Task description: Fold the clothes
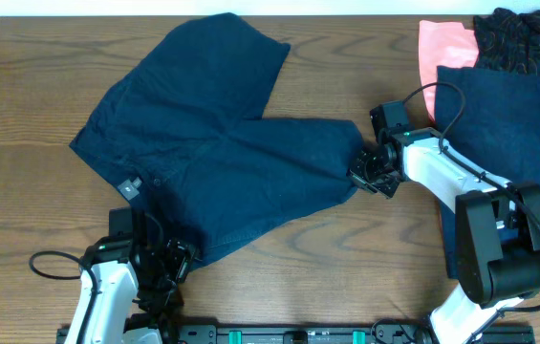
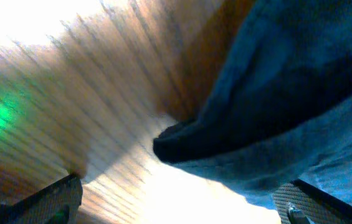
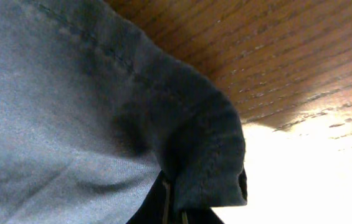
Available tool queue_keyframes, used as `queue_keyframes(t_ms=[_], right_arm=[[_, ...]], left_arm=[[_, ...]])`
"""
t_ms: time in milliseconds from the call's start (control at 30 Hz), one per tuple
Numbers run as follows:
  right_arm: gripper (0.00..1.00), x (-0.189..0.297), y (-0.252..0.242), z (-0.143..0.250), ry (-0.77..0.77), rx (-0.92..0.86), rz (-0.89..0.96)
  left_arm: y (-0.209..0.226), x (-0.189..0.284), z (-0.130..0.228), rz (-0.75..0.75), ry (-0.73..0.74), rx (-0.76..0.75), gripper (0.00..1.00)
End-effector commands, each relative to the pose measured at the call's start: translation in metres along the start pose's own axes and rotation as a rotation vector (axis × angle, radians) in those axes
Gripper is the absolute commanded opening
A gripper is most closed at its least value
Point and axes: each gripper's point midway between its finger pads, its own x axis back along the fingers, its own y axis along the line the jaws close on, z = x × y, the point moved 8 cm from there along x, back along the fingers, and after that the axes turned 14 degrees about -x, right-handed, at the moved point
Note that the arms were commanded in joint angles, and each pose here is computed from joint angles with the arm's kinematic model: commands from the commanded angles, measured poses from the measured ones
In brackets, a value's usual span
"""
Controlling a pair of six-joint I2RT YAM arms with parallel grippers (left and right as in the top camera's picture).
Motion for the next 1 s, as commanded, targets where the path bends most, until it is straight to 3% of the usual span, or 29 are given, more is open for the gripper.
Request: queue_keyframes(t_ms=[0, 167, 300, 333, 500, 733, 967], right_arm=[[0.05, -0.01, -0.013, 0.001, -0.012, 0.007, 0.083], [0.04, -0.01, -0.015, 0.003, -0.004, 0.009, 0.096], [0.02, -0.01, -0.018, 0.003, 0.002, 0.028, 0.109], [0.01, -0.009, -0.018, 0.003, 0.0, 0.032, 0.112], [0.01, 0.008, -0.024, -0.006, -0.016, 0.006, 0.093], [0.01, 0.074, -0.029, -0.006, -0.105, 0.048, -0.006], [0.01, 0.147, -0.057, 0.006, -0.248, 0.008, -0.077]], left_arm=[[-0.004, -0.006, -0.006, 0.057, -0.033, -0.002, 0.99], [-0.005, -0.005, -0.03, 0.008, -0.236, -0.031, 0.7], [-0.01, -0.004, -0.033, 0.039, -0.257, -0.046, 0.15], [-0.011, -0.004, -0.032, 0.05, -0.244, -0.049, 0.06], [-0.021, -0.001, -0.019, 0.138, -0.116, -0.185, 0.06], [-0.036, 0.031, 0.01, 0.062, 0.021, -0.414, 0.06], [-0.06, 0.061, 0.056, 0.069, 0.042, -0.655, 0.06]])
